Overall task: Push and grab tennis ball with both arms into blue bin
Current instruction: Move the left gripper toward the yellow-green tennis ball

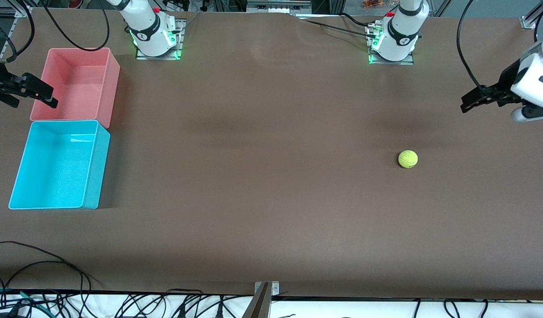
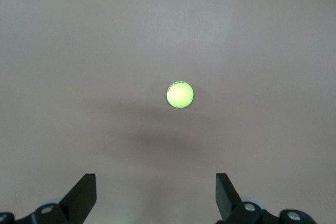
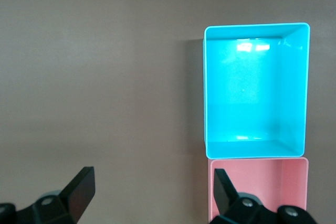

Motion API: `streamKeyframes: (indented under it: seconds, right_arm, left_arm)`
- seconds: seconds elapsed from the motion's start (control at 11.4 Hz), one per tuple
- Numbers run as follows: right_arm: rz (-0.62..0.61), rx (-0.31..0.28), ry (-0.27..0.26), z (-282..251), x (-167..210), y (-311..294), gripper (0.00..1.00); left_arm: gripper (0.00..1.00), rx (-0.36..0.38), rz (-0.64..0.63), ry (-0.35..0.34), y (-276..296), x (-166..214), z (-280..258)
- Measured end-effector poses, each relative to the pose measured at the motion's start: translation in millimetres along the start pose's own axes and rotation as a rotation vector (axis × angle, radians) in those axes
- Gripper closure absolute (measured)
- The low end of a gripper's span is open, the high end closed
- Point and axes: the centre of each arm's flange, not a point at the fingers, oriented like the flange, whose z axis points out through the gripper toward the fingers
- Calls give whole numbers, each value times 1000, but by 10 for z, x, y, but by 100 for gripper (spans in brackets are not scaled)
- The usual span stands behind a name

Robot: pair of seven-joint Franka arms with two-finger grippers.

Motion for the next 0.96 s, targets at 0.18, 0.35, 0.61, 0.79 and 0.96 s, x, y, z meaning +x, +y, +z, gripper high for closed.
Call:
streamKeyframes:
  seconds: [0.18,0.35,0.61,0.79,0.96]
  right_arm:
    - [0,0,0,0,0,0,0]
    - [0,0,0,1,0,0,0]
    - [0,0,0,1,0,-1,0]
    - [-1,0,0,1,0,-3,0]
    - [-1,0,0,2,1,-5,0]
  left_arm:
    - [0,3,-4,-18,-21,8,179]
    - [0,0,-28,-16,-147,35,200]
    - [0,2,-43,-37,-233,35,300]
    - [0,-1,-43,-19,-223,68,417]
    - [0,-7,-43,11,-214,122,621]
